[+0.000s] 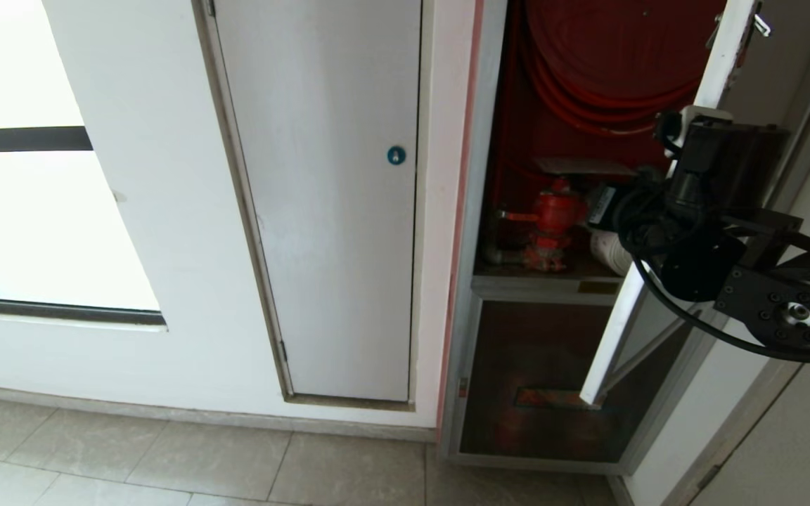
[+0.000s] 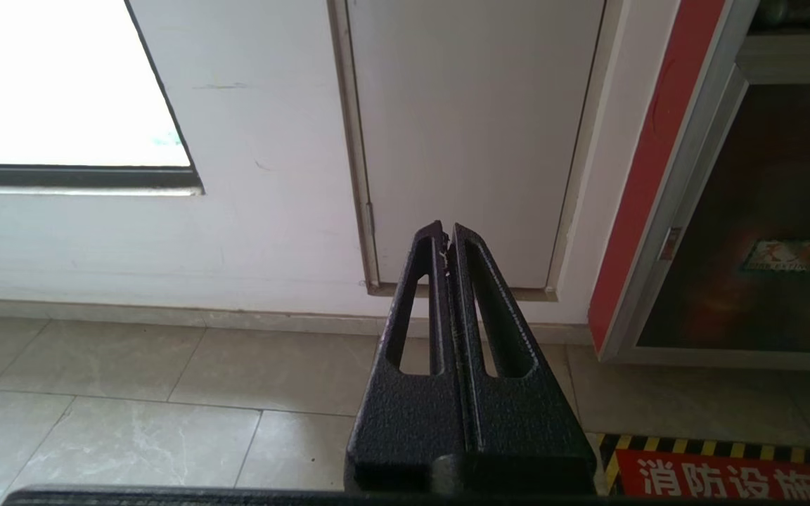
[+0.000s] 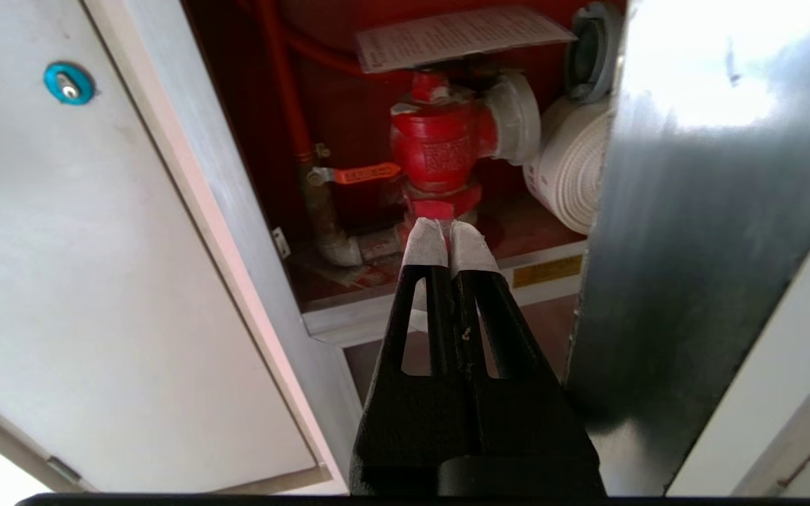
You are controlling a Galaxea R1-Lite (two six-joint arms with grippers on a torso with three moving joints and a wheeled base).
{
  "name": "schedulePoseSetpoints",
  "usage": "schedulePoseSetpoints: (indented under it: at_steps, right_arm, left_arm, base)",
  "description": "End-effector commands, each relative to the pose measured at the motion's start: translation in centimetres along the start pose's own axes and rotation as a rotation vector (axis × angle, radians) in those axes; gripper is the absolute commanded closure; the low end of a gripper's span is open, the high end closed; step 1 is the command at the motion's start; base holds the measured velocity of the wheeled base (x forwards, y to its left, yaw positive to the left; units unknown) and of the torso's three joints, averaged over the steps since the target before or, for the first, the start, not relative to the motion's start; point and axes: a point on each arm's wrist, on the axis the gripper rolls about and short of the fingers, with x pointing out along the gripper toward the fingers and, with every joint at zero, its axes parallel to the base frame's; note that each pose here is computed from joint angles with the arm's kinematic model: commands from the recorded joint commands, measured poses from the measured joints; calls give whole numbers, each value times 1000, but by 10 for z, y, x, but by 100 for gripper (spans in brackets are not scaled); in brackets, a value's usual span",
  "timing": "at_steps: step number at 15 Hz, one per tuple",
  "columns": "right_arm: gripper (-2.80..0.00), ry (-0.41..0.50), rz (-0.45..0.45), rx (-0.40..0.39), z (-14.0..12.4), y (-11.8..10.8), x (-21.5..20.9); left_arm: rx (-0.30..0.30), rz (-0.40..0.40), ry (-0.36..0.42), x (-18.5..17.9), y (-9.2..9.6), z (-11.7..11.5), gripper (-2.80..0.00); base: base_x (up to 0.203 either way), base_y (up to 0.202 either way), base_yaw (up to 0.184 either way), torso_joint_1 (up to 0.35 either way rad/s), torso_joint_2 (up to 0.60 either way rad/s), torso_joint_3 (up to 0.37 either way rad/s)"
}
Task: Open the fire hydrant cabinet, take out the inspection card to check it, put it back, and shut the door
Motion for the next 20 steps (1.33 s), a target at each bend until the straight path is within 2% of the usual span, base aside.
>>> schedulePoseSetpoints:
  at_steps: [1, 6, 17, 20]
  right_arm:
    - [0, -10, 0, 10, 5, -3, -7]
    - [0, -21, -53, 12, 8, -9, -14]
    - [0, -22, -72, 11, 11, -21, -28]
    - [0, -23, -109, 6, 10, -25, -31]
  left_arm:
    - [0, 0, 7, 0, 0, -2, 0]
    - [0, 0, 7, 1, 0, -2, 0]
    - [0, 0, 7, 1, 0, -2, 0]
    - [0, 0, 7, 1, 0, -2, 0]
  base:
    - [0, 0, 0, 0, 0, 0]
    - [0, 0, 0, 0, 0, 0]
    - [0, 0, 0, 0, 0, 0]
    - [0, 0, 0, 0, 0, 0]
